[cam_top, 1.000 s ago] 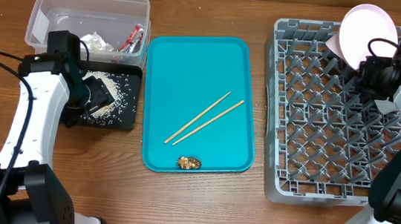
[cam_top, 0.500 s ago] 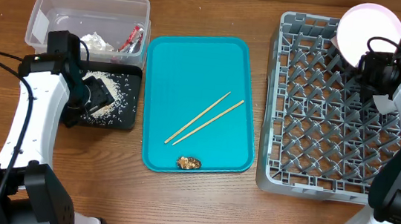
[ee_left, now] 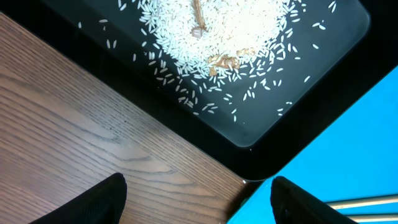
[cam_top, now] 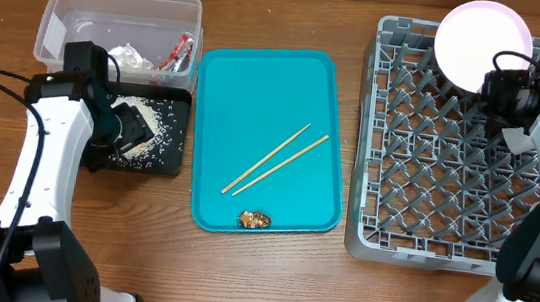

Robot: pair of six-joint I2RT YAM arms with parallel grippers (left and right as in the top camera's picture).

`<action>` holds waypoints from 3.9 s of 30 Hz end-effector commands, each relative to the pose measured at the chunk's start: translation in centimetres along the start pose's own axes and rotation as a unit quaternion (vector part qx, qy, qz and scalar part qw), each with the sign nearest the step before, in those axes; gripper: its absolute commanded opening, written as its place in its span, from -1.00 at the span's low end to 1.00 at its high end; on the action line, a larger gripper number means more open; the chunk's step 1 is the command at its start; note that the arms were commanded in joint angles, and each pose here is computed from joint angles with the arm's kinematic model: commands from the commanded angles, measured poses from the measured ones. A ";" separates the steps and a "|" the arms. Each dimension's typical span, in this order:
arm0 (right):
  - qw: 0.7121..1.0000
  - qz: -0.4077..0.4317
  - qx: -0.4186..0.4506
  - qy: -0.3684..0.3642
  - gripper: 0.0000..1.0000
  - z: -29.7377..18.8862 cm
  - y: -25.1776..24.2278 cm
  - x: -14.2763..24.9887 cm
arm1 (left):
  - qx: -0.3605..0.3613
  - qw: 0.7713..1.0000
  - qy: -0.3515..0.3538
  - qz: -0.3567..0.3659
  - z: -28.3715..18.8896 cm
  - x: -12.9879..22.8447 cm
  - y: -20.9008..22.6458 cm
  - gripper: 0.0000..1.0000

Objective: Sort waste into correct bins and load items into the dishwasher

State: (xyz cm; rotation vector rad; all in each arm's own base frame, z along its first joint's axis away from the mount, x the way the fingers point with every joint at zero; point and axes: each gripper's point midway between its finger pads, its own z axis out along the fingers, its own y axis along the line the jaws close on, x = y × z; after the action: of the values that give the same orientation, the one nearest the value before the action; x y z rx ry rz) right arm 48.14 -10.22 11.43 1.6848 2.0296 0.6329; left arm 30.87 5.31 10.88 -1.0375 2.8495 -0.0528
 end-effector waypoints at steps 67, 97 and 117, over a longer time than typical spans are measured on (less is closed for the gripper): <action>0.795 -0.461 0.304 -0.250 -0.92 -11.2 -2.2 3.5 | 0.014 1.000 -0.023 0.008 -1.2 -0.8 -0.4 0.54; 0.817 -0.534 0.187 0.111 -0.47 -14.6 -8.2 16.6 | 0.017 0.999 -0.023 0.022 -1.2 -0.4 -1.2 0.55; 0.812 -0.426 0.300 0.263 -0.46 -13.2 -20.4 20.2 | 0.022 0.999 -0.025 0.042 -1.2 0.1 -2.4 0.55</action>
State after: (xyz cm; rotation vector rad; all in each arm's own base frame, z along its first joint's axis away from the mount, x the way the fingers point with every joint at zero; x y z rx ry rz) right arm 21.65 5.41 9.82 0.5281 3.2653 0.1234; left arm 31.65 3.66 10.95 -0.9503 2.8577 -0.0634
